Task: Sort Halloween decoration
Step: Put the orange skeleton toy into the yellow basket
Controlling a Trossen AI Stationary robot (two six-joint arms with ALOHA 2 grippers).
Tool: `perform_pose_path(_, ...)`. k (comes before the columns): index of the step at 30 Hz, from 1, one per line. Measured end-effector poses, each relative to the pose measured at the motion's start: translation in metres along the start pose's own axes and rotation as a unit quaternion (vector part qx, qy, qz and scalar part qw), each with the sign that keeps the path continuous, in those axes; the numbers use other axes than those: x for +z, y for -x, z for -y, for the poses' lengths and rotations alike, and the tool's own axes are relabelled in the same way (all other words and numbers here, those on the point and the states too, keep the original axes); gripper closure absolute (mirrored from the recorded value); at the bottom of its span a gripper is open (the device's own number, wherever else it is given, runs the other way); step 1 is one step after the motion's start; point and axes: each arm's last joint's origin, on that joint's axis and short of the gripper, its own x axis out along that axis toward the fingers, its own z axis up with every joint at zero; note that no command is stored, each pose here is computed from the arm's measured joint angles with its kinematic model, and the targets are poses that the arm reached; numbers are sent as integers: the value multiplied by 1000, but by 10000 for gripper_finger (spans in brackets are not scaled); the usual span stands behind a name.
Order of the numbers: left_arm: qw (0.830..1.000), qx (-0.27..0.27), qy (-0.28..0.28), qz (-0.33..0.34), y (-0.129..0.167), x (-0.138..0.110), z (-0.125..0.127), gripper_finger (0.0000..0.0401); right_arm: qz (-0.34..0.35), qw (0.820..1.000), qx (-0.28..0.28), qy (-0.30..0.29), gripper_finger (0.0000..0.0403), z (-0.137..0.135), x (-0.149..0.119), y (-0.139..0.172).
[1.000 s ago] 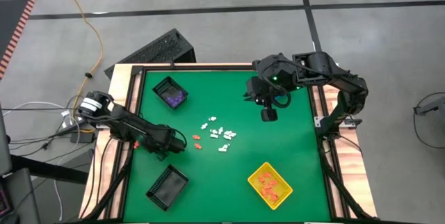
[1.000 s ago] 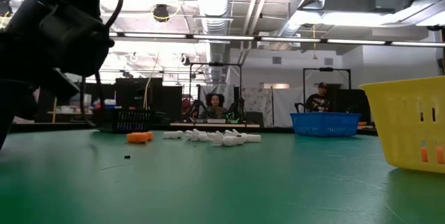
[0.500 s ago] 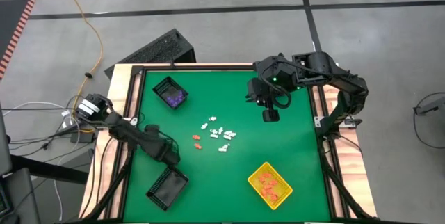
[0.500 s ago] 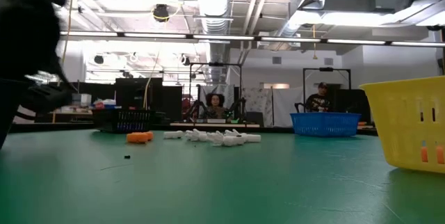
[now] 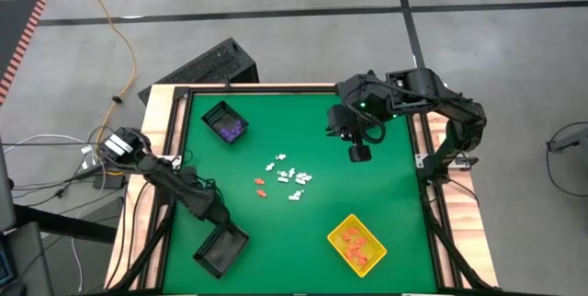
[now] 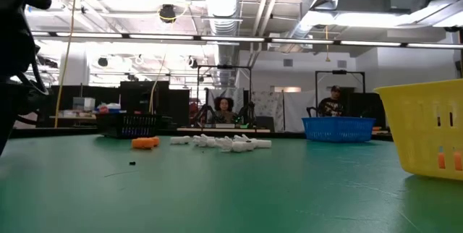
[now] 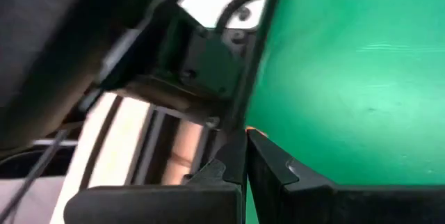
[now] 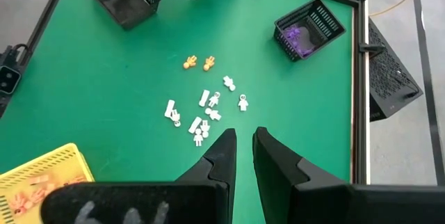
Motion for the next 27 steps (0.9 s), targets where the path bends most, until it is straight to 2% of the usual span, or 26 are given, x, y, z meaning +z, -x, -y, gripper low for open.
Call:
perform_pose_path(8,1000,-3,-14,-2,0,-6,-5,401,0,1000,0,0,333,0,0,0)
perform_pose_path(13,1000,6,-17,-1,-10,-8,-8,401,-3,1000,1,-1,333,0,1,-3)
perform_pose_path(23,999,-24,-19,-36,-24,-15,-4,401,0,1000,0,-3,333,0,1,-2)
perform_pose_path(25,998,-44,-19,-38,-24,-17,-2,401,0,1000,0,-8,333,0,1,-2)
perform_pose_path(27,995,-92,-22,-37,-20,-18,3,401,0,1000,0,-10,333,0,1,-2)
